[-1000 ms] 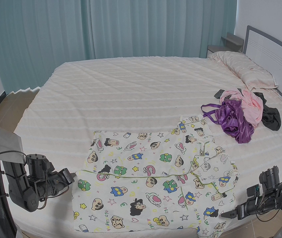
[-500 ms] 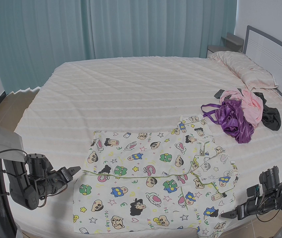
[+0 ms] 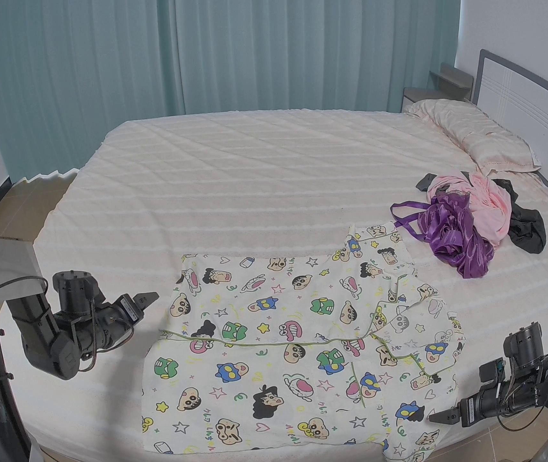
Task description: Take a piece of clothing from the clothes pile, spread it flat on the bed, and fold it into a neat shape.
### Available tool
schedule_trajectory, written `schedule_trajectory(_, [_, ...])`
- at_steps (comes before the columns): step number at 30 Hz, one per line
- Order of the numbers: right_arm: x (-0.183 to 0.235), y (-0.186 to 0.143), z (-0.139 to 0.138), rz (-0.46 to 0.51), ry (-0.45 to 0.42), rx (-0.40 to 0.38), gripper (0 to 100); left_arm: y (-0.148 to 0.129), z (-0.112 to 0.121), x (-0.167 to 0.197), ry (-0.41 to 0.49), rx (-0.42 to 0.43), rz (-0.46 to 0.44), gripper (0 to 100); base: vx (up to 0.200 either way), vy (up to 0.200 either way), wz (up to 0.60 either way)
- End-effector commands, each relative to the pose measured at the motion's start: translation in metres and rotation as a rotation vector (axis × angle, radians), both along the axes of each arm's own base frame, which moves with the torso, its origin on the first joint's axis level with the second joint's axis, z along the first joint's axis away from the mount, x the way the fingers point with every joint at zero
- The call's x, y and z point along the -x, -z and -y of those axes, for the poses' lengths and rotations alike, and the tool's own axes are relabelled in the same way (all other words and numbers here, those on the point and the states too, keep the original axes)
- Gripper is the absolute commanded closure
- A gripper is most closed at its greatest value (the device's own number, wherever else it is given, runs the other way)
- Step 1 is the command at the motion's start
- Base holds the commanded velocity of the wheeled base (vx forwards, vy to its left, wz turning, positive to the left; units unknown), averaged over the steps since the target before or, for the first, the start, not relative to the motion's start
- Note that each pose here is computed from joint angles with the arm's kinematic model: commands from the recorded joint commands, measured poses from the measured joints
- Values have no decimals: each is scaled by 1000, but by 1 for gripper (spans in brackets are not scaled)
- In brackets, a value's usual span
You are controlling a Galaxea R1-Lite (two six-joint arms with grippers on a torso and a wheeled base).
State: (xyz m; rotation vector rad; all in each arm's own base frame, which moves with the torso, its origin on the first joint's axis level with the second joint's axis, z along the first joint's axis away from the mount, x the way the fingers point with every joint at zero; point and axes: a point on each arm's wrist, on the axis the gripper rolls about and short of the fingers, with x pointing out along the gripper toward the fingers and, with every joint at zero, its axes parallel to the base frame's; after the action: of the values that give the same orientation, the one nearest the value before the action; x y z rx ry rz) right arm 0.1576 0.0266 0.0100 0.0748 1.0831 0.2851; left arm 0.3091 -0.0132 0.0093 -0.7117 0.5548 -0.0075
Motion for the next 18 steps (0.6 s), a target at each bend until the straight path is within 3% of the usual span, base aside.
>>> schedule_trajectory(1, [1,1,0,-10,0,-1,0,-17,16,-43,12,146,-39,0,0,0,0])
schedule_trajectory(3, [0,1,0,-10,-4,-1,0,-15,18,-41,55,246,-103,0,0,0,0])
schedule_trajectory(7, [0,0,-1,-3,-4,-3,0,-13,20,-34,75,343,-155,0,0,0,0])
schedule_trajectory(12, [1,2,-1,-16,-9,-1,0,-13,25,-37,55,337,-144,0,0,0,0])
schedule_trajectory(18, [1,2,-1,-16,-10,-1,0,-7,41,-47,15,293,-48,0,0,0,0])
